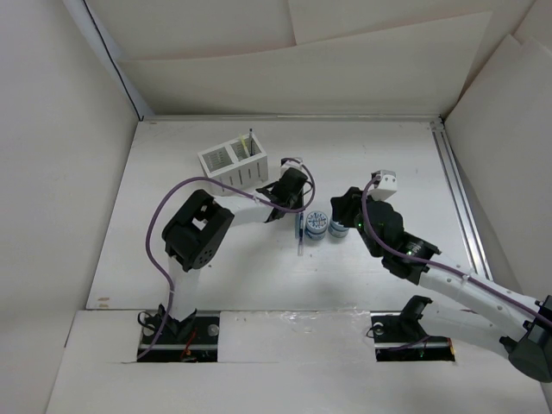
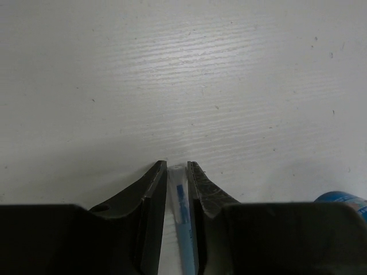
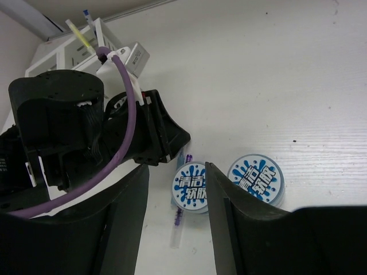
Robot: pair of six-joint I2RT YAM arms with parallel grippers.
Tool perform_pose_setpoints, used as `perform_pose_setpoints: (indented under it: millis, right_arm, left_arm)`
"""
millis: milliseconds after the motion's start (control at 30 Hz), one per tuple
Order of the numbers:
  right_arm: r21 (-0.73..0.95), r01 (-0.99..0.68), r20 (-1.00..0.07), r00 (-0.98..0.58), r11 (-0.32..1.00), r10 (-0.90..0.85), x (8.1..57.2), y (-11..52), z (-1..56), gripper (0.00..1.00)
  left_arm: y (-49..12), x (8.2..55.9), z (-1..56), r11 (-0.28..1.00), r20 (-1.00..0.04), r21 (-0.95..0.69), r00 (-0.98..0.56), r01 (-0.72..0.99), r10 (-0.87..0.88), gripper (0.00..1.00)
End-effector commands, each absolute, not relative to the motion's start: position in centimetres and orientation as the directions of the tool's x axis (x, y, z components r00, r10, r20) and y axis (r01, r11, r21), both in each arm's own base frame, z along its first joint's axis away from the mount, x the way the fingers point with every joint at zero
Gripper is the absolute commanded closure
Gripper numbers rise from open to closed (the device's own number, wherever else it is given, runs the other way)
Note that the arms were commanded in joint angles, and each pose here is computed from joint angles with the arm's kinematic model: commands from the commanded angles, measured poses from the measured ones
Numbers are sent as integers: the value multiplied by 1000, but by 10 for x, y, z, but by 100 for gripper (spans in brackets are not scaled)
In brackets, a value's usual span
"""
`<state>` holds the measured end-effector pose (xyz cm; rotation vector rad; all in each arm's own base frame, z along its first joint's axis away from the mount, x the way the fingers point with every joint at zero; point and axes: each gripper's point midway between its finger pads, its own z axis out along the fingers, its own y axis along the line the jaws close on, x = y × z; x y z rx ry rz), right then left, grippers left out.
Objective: Sort the stationery into containers
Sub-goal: Grab a piece of stationery with the left arm
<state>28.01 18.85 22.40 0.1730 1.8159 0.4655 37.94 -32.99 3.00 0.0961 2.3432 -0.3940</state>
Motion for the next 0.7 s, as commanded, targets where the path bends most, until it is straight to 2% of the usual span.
perform_pose_setpoints:
  millis: [0, 167, 367, 567, 667]
  right_arm:
    - [431, -133, -884, -258, 892, 389, 280, 186, 241, 50]
    - [444, -132, -882, -238, 887, 406, 278, 181, 247, 50]
    - [444, -132, -882, -238, 886, 406, 278, 181, 247, 50]
    - [445, -139, -882, -242, 885, 405, 277, 182, 247, 50]
    - [440, -136, -883, -248, 888, 399, 278, 183, 244, 50]
  left_arm:
    - [-327, 391, 38, 961, -720, -228, -692, 156, -58, 83]
    - [-313, 389, 30, 978, -720, -160, -693, 135, -22, 100]
    - [-304, 390, 63, 979, -759, -160, -649, 122, -43, 100]
    - [-312, 407, 162, 963, -848, -220, -520, 159, -108, 100]
    - [-295, 434, 224, 945, -879, -297, -425, 135, -215, 100]
